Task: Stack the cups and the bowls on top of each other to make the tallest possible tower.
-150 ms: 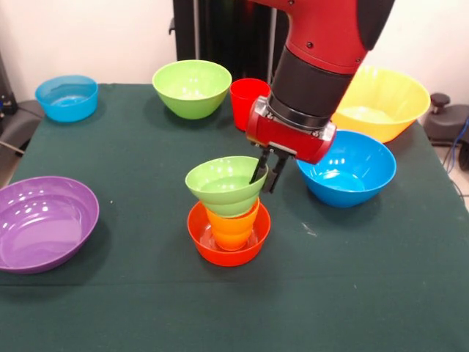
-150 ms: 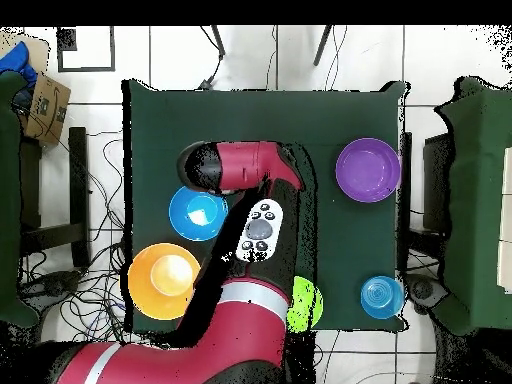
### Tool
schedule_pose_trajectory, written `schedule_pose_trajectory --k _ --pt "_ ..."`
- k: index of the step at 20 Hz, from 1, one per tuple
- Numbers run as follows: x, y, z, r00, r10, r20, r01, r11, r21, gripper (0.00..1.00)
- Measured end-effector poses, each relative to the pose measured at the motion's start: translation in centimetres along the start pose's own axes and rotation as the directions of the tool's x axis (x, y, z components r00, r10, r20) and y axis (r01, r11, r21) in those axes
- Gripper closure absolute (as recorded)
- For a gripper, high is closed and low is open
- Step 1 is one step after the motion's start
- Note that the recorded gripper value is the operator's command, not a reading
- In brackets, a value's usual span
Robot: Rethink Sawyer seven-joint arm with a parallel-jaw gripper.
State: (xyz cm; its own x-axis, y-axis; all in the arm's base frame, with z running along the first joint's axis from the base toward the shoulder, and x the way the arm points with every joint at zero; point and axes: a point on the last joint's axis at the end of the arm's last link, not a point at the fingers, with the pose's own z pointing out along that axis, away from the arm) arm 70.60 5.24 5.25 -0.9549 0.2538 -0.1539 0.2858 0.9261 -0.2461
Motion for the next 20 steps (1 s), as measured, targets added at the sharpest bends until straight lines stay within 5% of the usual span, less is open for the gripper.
schedule_pose_trajectory --k 20 --pt "-0.7 -2.4 0.3 0.9968 0.038 -0.070 -0.037 0.9991 0.019 1.00"
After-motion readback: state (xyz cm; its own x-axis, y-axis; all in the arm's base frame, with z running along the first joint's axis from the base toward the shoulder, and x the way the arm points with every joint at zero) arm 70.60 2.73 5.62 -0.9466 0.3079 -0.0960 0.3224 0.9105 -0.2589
